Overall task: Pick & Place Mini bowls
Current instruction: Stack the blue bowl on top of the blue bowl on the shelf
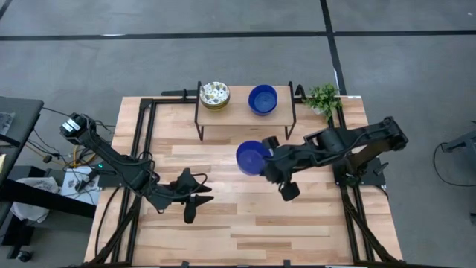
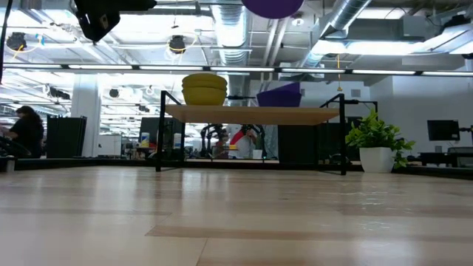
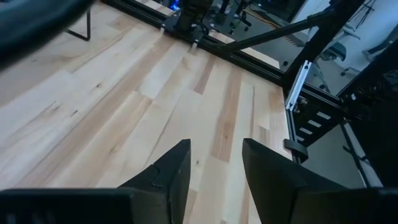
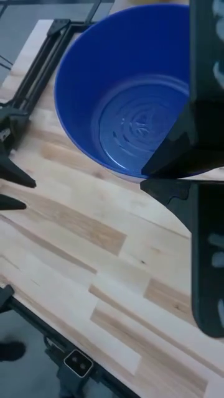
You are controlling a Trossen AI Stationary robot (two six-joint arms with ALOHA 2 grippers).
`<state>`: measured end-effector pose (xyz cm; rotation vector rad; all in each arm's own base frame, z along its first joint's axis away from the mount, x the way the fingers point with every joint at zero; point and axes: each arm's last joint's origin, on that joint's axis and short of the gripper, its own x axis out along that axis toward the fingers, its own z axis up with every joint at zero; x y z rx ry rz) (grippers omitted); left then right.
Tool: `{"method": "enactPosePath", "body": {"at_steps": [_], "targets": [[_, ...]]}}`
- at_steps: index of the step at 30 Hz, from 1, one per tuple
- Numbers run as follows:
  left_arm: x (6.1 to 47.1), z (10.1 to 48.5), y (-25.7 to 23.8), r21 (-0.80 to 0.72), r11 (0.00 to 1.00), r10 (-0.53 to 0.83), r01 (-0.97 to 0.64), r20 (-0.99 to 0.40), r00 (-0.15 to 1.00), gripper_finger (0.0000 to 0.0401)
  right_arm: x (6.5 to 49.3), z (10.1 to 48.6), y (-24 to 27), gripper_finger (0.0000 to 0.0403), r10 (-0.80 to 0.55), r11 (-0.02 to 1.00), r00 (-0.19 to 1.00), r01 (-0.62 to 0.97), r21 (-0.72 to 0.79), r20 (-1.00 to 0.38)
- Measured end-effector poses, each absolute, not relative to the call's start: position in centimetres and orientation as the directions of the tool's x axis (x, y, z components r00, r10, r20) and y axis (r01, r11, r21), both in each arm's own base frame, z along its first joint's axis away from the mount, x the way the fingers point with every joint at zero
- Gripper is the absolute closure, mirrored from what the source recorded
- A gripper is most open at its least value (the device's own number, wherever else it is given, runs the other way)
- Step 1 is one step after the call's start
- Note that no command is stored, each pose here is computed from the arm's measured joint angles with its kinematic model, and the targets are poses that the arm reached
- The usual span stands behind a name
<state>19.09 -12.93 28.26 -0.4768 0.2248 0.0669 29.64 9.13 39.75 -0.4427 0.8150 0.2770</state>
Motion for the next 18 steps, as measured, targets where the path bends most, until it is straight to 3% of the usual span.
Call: {"method": "enactPosePath", "body": {"at_steps": [18], "targets": [[19.1, 28.3, -12.9, -0.447, 0.886, 0.022, -0.123, -0.224, 0.974, 0.0258, 29.6, 39.4, 6.7, 0.0403, 0.005, 0.885, 0.603, -0.375, -0.277, -0.798]]}}
